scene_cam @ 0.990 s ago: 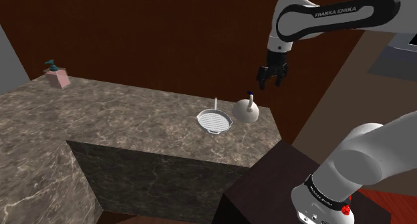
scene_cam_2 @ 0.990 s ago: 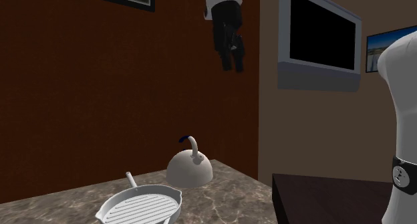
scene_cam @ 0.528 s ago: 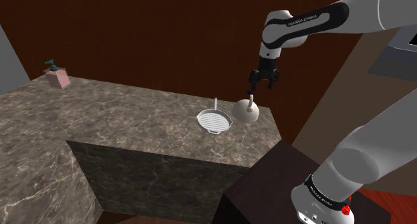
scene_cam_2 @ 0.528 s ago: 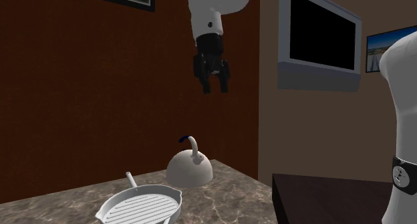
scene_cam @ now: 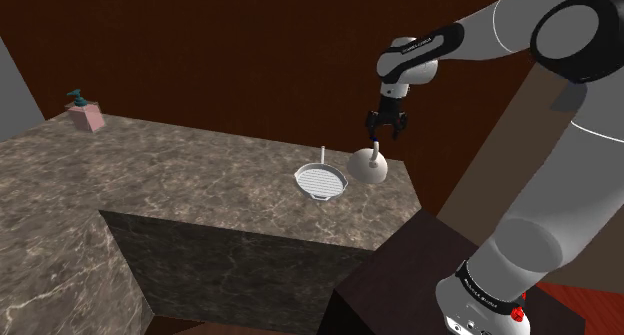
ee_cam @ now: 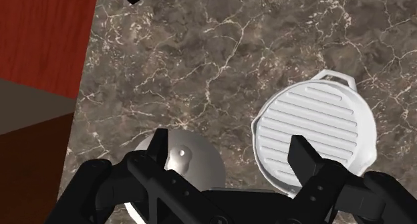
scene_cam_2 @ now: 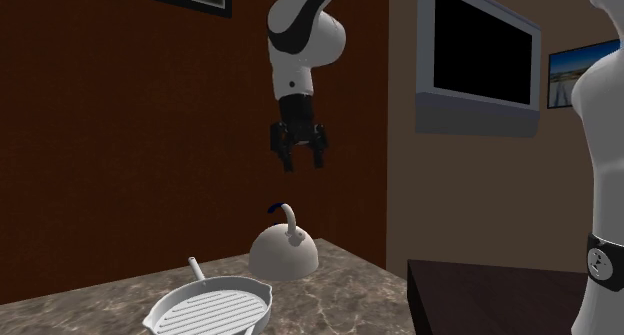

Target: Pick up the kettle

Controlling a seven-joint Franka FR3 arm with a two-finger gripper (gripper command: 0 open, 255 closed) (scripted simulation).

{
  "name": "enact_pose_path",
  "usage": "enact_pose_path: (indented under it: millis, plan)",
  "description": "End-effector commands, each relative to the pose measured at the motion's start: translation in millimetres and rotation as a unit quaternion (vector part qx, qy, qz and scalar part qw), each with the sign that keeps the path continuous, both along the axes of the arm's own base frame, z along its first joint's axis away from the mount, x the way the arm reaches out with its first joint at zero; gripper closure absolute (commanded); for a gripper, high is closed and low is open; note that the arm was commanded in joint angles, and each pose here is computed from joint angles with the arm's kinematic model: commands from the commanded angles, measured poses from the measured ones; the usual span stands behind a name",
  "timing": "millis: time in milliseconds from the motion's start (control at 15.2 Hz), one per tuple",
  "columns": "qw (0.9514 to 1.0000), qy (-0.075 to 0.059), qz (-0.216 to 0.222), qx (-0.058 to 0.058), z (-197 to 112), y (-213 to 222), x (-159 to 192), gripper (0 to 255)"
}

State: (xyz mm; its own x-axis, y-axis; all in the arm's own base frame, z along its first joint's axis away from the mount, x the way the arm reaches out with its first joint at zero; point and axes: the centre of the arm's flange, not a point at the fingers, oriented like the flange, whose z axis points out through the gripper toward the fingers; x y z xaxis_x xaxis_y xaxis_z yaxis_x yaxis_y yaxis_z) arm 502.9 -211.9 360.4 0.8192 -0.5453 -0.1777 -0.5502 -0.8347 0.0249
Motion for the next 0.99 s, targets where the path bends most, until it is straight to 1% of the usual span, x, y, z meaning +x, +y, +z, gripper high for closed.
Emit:
enact_pose_path:
  millis: [0,330,726,924]
  plan:
    - [0.9998,0.001,-0.022,0.004,-18,-20,11,0]
    - [0.9971,0.006,-0.074,0.016,-63,-69,36,0]
    - [0.9904,0.011,-0.135,0.029,-116,-128,58,0]
    - [0.9904,0.011,-0.135,0.029,-132,-128,58,0]
